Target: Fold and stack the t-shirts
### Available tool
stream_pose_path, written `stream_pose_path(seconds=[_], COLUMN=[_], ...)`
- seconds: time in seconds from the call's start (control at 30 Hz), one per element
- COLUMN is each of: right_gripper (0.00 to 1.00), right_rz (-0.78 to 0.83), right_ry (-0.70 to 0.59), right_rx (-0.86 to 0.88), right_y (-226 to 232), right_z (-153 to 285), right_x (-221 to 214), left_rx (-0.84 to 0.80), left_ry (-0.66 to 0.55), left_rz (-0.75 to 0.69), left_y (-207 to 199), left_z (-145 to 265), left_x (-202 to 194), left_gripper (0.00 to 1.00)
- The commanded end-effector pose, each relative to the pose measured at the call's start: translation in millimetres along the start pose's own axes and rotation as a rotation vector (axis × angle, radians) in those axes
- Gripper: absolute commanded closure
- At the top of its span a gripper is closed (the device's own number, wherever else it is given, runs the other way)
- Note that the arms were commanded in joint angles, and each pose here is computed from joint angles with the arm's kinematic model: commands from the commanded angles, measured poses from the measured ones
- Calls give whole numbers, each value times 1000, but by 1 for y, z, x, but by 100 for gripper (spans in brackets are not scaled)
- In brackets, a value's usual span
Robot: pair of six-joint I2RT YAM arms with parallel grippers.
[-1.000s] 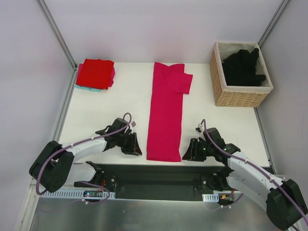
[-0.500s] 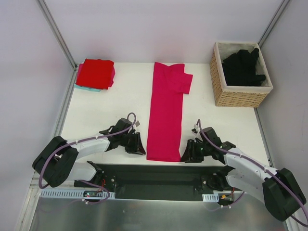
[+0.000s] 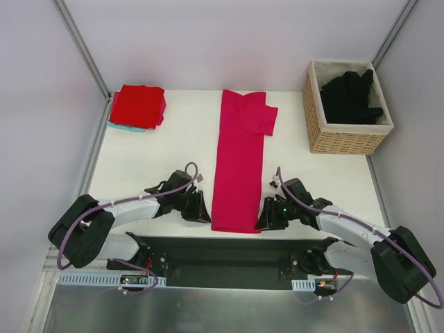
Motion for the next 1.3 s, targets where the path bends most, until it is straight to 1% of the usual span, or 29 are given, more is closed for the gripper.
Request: stream_pose_path(seconds=[0.0,0.37,0.43,0.57,0.67,0.83,1.03,1.23,1.27], right_gripper=[60,61,61,62,62,63,64,64,64], right_rz=[47,48,47,56,56,62,66,74,76], right_ry=[-19,-19,-14,-7,1,4,18,29,29], right_rx=[49,42,38,38,32,28,20,15,15], right_y=[16,18,18,21,22,25,28,30,31], right_z=[1,0,-1,-2,-4,-4,-7,-8,-9], right_x=[9,10,10,11,11,13,16,17,18], left_rx=[-55,-85,-93,-108,-107,-95,-78,-60,-49], left_ry=[-20,-40,-19,6,24,39,56,47,70], left_rz=[-23,-45,-47,-82,-85,-83,-76,-92,-82], left_y=[-14,-22,-23,-30,-30,-27,-23,-23,-21], left_z=[2,10,7,2,-2,-4,-3,0,1], left_x=[10,13,12,11,10,7,1,3,-1], left_gripper=[79,78,77,70,69,70,70,70,70])
Point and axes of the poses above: each gripper's point midway between its finger pads, its own z axis back along the fingers, its own y axis along the line the jaws close on, x = y × z, the point moved 6 cm from there along z, back along the fingers, and after that the axes turned 14 degrees about -z, right-handed, at the moved point
